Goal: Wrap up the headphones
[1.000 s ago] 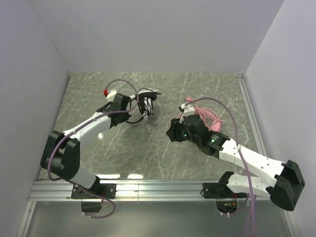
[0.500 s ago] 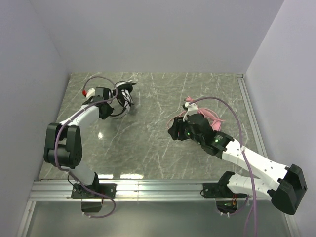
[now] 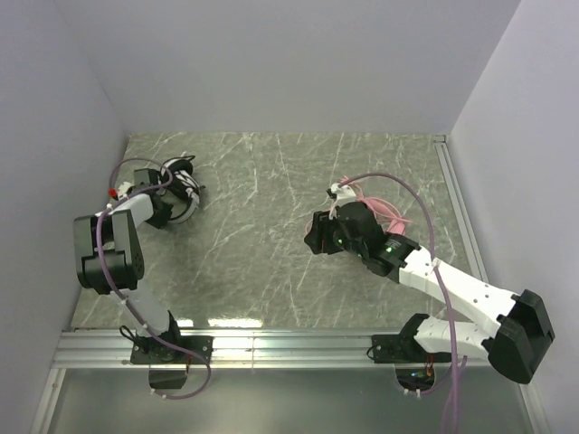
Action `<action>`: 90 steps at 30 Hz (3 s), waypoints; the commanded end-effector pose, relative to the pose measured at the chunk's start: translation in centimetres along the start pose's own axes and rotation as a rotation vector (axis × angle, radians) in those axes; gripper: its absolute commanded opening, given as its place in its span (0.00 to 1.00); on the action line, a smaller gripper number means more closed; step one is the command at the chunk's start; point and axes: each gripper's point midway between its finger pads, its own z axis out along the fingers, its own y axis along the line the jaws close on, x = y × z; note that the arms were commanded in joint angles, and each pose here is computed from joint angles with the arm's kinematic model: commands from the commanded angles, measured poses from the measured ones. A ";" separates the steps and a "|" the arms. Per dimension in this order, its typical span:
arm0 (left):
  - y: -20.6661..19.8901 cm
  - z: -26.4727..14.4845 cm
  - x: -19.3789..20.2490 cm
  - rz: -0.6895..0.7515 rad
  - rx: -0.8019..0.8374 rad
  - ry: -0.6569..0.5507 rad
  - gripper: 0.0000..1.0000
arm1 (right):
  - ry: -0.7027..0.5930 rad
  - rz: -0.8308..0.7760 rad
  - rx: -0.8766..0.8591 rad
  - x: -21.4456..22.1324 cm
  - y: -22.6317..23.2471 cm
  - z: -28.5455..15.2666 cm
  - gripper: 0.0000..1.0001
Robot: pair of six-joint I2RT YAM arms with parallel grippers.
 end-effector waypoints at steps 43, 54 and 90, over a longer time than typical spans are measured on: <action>-9.8 -18.6 3.0 0.174 0.599 0.033 0.99 | -0.234 0.181 0.192 -5.8 -7.2 -2.9 0.70; -15.5 -28.4 9.3 0.624 0.818 0.184 0.99 | -0.155 0.274 0.447 -8.7 -12.0 -1.4 0.74; -13.2 -26.8 14.6 0.819 0.837 0.099 0.99 | -0.041 0.446 0.810 -9.7 -29.7 0.0 0.64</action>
